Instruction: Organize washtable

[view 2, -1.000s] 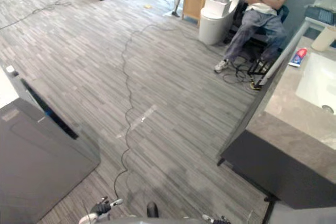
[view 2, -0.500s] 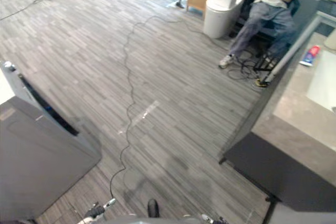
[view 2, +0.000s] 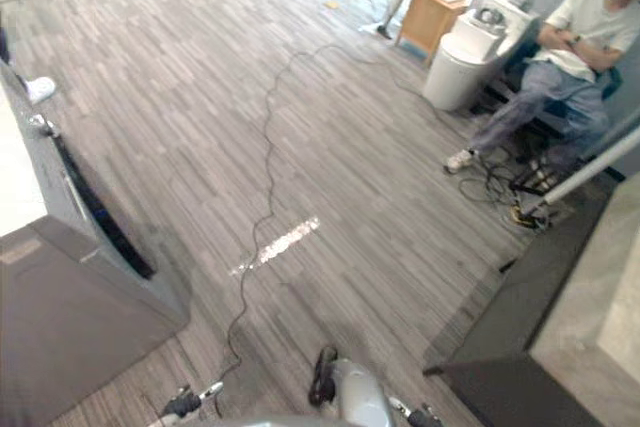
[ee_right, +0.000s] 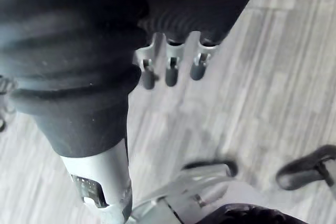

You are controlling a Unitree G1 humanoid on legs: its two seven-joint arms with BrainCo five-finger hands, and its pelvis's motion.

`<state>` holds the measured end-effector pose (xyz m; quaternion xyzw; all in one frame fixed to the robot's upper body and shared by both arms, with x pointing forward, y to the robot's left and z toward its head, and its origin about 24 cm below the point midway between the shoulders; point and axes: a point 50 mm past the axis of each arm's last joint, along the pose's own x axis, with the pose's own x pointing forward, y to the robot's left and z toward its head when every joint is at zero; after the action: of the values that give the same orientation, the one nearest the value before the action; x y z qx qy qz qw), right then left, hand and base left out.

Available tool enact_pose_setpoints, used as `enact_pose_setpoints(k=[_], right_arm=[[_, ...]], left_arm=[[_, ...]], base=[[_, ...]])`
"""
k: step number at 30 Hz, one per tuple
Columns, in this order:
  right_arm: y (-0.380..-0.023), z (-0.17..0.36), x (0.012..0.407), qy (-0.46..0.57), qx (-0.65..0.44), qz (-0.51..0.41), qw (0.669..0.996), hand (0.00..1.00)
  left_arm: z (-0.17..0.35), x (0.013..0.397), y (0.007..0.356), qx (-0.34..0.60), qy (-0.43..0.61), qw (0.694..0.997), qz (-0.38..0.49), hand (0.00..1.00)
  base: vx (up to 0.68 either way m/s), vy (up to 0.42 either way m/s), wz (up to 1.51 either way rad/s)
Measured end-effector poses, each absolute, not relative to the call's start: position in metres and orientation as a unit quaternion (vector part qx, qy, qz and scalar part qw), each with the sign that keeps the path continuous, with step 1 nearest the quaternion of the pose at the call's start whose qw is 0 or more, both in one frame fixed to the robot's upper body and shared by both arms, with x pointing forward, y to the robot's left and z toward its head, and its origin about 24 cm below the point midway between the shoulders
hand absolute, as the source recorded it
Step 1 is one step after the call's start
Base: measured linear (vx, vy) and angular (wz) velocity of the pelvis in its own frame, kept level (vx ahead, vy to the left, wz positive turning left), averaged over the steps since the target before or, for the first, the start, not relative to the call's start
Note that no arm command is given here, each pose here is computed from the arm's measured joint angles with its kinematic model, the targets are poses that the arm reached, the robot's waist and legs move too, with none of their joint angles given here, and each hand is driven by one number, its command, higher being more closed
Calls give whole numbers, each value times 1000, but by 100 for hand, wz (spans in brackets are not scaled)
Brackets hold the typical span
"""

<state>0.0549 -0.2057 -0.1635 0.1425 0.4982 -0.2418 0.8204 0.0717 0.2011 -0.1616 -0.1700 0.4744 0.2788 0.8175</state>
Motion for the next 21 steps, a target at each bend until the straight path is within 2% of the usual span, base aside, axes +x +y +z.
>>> enact_pose_setpoints(k=[6, 10, 12, 16, 21], right_arm=[[-206, -162, 63, 492, 144, -244, 823, 0], [-202, -162, 69, 487, 149, -239, 827, 0], [-198, -164, 64, 498, 151, -237, 821, 0], [-166, -169, 63, 510, 187, -214, 812, 0], [-180, -166, 72, 489, 189, -225, 821, 0]], left_arm=[[-155, 88, 203, -170, 443, 836, 275, 0], [-154, 95, 205, -172, 434, 842, 269, 0], [-155, 89, 207, -180, 436, 835, 282, 0], [-155, 81, 222, -184, 435, 824, 313, 0], [-163, 73, 214, -173, 480, 811, 287, 0]], base=[[429, -5, -44], [369, 200, -50], [474, 358, -76], [437, 258, -77], [258, 223, -51]])
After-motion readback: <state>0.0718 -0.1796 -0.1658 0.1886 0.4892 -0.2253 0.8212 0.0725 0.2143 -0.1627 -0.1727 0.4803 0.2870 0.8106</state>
